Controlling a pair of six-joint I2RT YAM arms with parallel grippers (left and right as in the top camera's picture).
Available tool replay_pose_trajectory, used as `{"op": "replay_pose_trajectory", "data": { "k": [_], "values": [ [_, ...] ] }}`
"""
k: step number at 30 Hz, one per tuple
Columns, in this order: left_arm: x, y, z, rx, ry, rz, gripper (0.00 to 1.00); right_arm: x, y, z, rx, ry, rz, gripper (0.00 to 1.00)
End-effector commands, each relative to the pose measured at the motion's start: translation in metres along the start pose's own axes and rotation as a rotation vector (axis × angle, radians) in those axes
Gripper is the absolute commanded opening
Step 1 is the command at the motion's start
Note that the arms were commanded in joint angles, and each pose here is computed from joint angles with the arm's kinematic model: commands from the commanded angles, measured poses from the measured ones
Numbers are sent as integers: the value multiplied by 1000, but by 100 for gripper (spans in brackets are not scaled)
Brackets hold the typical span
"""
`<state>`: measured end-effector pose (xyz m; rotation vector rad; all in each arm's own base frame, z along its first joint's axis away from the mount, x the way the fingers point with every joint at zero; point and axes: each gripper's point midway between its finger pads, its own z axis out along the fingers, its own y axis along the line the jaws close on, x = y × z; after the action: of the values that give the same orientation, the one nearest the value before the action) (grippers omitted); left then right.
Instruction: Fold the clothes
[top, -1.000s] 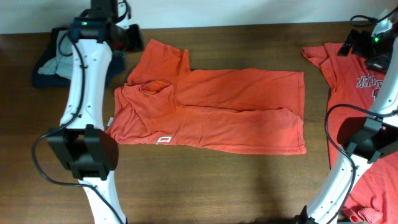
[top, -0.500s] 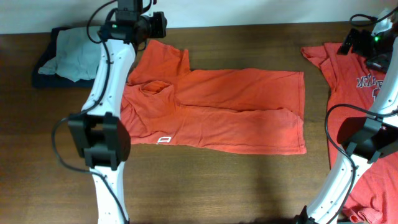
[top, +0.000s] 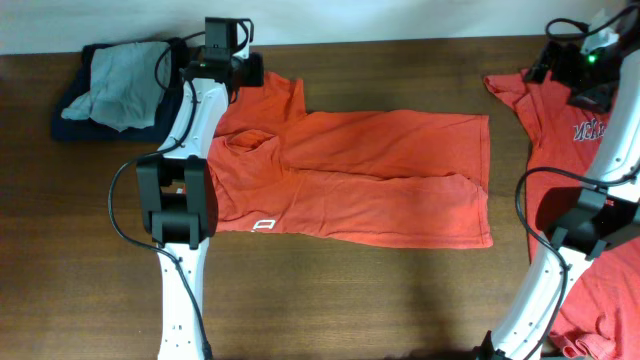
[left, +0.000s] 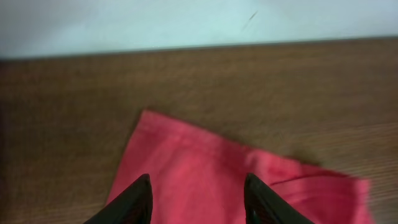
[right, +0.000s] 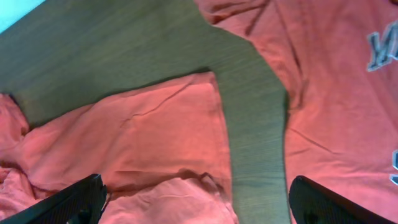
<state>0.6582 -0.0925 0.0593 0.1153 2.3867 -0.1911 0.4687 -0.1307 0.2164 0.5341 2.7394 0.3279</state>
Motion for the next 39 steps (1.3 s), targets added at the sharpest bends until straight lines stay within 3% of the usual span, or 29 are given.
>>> {"op": "replay_pose_trajectory", "data": {
  "k": [1,6,18,29,39],
  "values": [
    [14,16,11,-31,33,31,48,5,21,4,-23,18,-28,99],
    [32,24,23,-48,76,28,47,6,13,7,111,15,-61,99],
    [58,38,46,-112,117,50,48,33,0,52,128,180,-35,99],
    [32,45,37,-135,58,48,48,40,-9,93,123,228,-98,98],
    [42,46,42,-136,85,47,51,46,-13,156,116,218,-174,98]
  ]
}}
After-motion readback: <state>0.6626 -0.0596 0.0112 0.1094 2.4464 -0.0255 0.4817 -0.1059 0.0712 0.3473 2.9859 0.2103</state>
